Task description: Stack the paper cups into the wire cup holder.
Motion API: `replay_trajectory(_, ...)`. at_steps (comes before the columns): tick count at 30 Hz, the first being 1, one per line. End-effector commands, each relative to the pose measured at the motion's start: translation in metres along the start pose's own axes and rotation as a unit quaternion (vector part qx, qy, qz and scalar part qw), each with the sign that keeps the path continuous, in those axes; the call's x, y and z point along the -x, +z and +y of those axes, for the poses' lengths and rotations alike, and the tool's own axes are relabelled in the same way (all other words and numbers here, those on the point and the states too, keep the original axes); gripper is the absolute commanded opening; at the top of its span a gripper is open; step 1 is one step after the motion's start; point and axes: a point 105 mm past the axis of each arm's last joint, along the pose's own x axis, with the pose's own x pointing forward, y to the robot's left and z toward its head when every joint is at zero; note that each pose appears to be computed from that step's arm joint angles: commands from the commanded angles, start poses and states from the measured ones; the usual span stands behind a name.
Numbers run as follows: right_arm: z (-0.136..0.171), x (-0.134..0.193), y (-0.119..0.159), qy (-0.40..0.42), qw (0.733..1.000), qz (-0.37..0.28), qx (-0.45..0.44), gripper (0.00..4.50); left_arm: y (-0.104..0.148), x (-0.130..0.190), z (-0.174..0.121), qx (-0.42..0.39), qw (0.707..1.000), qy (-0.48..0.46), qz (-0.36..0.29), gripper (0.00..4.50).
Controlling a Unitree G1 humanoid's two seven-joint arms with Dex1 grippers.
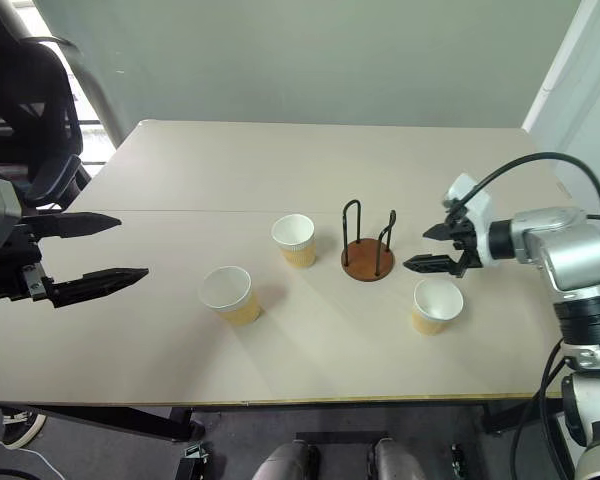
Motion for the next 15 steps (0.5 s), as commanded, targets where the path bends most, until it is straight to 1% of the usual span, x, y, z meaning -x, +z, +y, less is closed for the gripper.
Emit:
replay_trajectory(1, 0.006, -0.001, 0.013, -0.002, 1.000, -0.006, 0.019, 4.50, 0.011, 0.004, -0.002, -0.020, 1.000, 0.007, -0.011, 4.48)
replay_trajectory(11, 0.004, -0.029, 0.010, -0.016, 1.000, -0.012, 0.004, 4.50, 0.008, 0.007, -0.006, -0.019, 1.000, 0.022, -0.003, 4.48)
replay_trajectory(15, 0.001, -0.039, 0.015, -0.025, 0.999, -0.030, 0.003, 4.50, 0.012, 0.009, -0.007, -0.020, 0.999, 0.024, -0.011, 4.48)
